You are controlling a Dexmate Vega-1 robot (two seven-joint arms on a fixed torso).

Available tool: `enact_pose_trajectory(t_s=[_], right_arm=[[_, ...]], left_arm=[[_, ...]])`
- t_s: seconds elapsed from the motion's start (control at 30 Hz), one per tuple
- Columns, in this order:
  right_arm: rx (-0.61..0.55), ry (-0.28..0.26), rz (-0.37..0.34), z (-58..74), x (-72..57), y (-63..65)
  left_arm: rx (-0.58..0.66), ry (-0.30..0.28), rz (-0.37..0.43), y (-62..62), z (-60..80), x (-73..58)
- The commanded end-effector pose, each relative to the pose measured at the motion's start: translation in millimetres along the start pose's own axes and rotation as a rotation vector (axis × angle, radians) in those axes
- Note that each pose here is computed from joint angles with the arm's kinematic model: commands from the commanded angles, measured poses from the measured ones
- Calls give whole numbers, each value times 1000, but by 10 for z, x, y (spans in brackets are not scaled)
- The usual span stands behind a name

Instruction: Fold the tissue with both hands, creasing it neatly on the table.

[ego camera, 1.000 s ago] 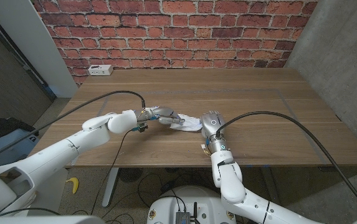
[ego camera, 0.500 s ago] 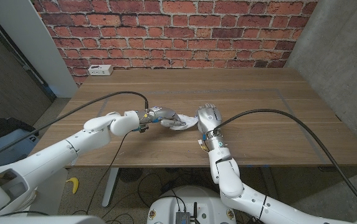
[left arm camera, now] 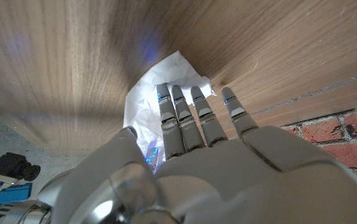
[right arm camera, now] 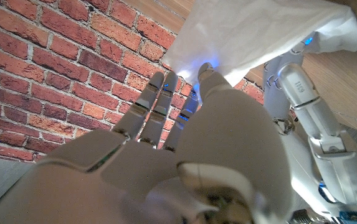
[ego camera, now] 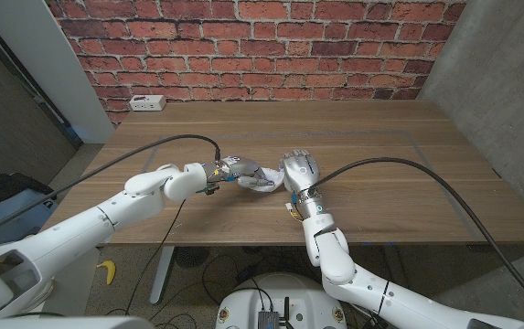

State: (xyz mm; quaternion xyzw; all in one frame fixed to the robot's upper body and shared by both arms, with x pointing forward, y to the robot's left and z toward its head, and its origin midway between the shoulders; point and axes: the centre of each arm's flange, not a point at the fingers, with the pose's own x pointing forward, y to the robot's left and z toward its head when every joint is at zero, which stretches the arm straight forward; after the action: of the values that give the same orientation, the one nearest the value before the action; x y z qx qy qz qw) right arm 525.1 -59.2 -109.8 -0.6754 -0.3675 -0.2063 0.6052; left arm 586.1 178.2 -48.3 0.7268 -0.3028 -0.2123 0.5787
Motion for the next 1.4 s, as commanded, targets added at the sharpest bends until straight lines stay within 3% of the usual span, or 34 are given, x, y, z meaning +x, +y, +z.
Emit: enact_pose_trajectory(t_s=[0.03, 0.37, 0.8, 1.1, 1.4], right_arm=[[100, -40, 8, 71, 99, 87], [133, -38, 29, 81, 120, 126], [115, -56, 92, 93, 133, 160], [85, -61, 131, 109, 170, 183], [72, -66, 128, 136, 216, 163]], left_arm=[[5, 11, -2, -19, 19, -19], [8, 23, 30, 18, 25, -80], [25, 85, 128, 119, -30, -229], [62, 173, 324, 184, -42, -402], [34, 147, 622, 121, -58, -610]])
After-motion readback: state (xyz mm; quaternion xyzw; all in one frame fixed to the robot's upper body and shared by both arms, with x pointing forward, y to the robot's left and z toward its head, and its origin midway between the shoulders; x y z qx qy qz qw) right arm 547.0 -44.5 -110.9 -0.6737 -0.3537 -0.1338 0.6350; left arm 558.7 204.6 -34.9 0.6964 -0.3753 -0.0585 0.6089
